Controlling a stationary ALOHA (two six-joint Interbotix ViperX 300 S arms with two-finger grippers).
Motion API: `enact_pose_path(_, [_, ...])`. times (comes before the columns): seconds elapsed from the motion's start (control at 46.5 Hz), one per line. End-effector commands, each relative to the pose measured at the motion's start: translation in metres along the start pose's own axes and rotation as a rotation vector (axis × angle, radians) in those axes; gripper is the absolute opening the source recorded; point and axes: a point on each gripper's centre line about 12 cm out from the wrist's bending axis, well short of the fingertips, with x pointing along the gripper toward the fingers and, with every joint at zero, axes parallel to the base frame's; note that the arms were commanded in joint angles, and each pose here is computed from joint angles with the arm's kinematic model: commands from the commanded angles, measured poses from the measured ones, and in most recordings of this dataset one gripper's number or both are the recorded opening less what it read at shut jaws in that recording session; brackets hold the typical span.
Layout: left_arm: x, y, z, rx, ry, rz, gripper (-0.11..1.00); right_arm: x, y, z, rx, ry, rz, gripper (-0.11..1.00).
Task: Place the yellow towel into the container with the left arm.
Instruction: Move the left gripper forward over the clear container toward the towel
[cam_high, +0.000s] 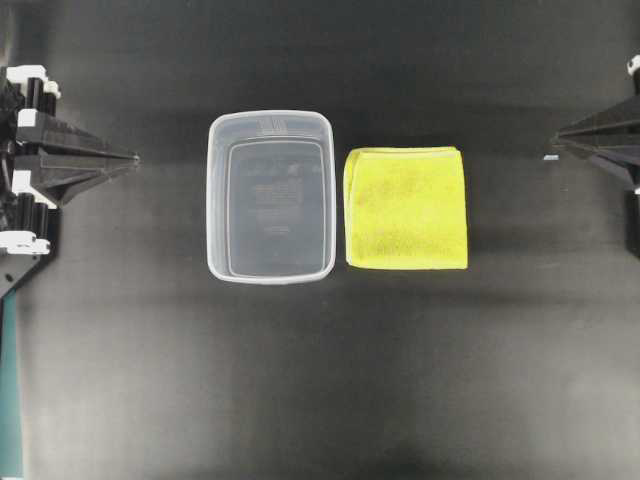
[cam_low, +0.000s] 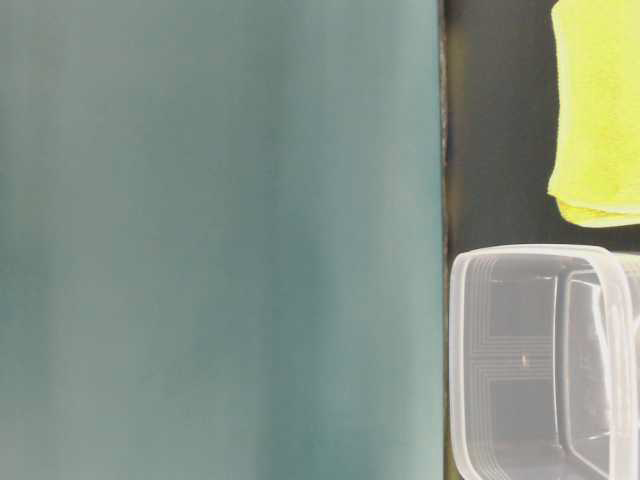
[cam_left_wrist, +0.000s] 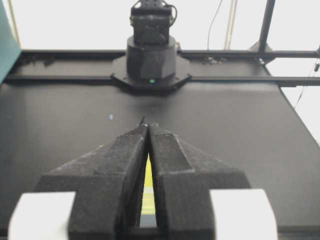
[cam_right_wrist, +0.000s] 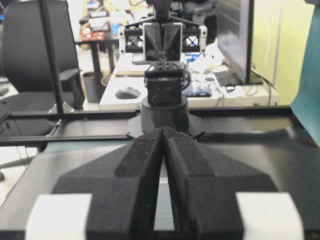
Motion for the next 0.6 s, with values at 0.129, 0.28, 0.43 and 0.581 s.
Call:
enact_pose_path(0.129, [0.022,0.010,0.014,-0.020,0.040,0.039,0.00,0.002,0.001,0.001,0.044,0.002,0.002,-0.01])
enact_pose_path(0.28, [0.042,0.010,0.022,-0.019,0.081,0.038,0.00,-0.001,0.000,0.002,0.072,0.009,-0.001,-0.01])
enact_pose_path(0.43, [0.063,0.011,0.029,-0.002,0.149,0.040,0.00,-0.003,-0.001,-0.007,0.075,0.083,-0.010,-0.01])
enact_pose_path(0.581, [0.086,0.014,0.036,0.000,0.227,0.047,0.00,-0.006,-0.001,-0.011,0.075,0.132,-0.014,0.01])
